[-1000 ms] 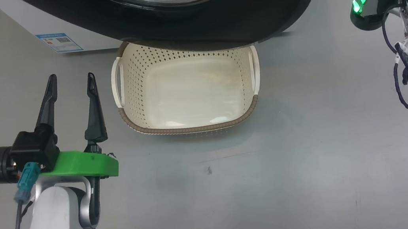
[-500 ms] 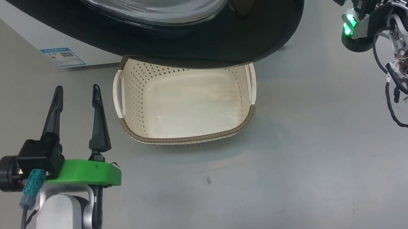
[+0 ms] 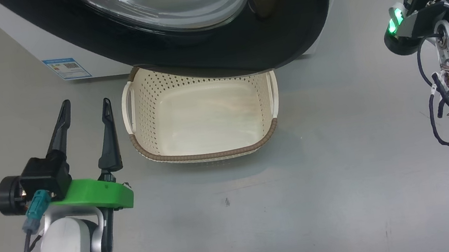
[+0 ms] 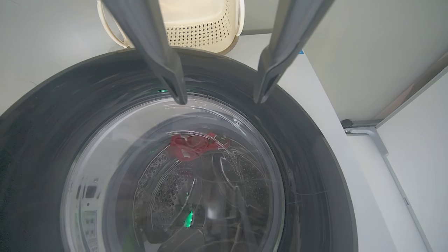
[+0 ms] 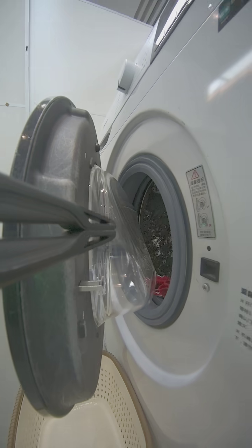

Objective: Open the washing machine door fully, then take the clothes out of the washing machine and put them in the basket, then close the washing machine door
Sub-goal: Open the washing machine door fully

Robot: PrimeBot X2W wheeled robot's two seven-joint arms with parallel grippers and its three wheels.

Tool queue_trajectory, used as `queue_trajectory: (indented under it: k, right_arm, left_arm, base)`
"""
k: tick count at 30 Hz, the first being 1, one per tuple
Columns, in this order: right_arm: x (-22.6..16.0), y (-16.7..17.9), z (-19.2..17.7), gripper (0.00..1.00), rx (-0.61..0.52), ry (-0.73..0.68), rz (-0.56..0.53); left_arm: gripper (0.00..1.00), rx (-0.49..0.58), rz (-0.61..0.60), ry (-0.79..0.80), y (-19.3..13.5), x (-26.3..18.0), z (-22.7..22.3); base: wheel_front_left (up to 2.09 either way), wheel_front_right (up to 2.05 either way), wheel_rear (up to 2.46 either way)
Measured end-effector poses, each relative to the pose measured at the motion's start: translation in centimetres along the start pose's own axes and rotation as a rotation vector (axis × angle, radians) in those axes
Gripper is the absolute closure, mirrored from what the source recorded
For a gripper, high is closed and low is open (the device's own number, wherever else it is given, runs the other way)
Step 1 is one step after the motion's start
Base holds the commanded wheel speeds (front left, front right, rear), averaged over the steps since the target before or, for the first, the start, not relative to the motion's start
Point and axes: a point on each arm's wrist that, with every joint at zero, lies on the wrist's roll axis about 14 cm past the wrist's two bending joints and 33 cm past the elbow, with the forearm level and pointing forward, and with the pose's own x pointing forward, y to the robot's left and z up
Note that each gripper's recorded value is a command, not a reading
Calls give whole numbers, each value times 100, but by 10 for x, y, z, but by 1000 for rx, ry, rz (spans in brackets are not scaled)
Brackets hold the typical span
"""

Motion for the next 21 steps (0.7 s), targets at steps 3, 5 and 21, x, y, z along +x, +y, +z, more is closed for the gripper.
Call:
queue_trajectory:
  k: [3, 5, 21]
  right_arm:
    - [-6, -2, 3, 100, 14, -44, 9]
    - [-13, -1, 6, 100, 18, -80, 17]
    - [-84, -14, 17, 0, -197, -372, -86]
  left_arm:
    - [0, -2, 9, -6, 2, 0, 2]
    - [0, -4, 12, -9, 3, 0, 3]
    - [0, 3, -8, 11, -7, -13, -1]
  base:
    - [0, 0, 0]
    - [0, 0, 0]
    - [0, 0, 0]
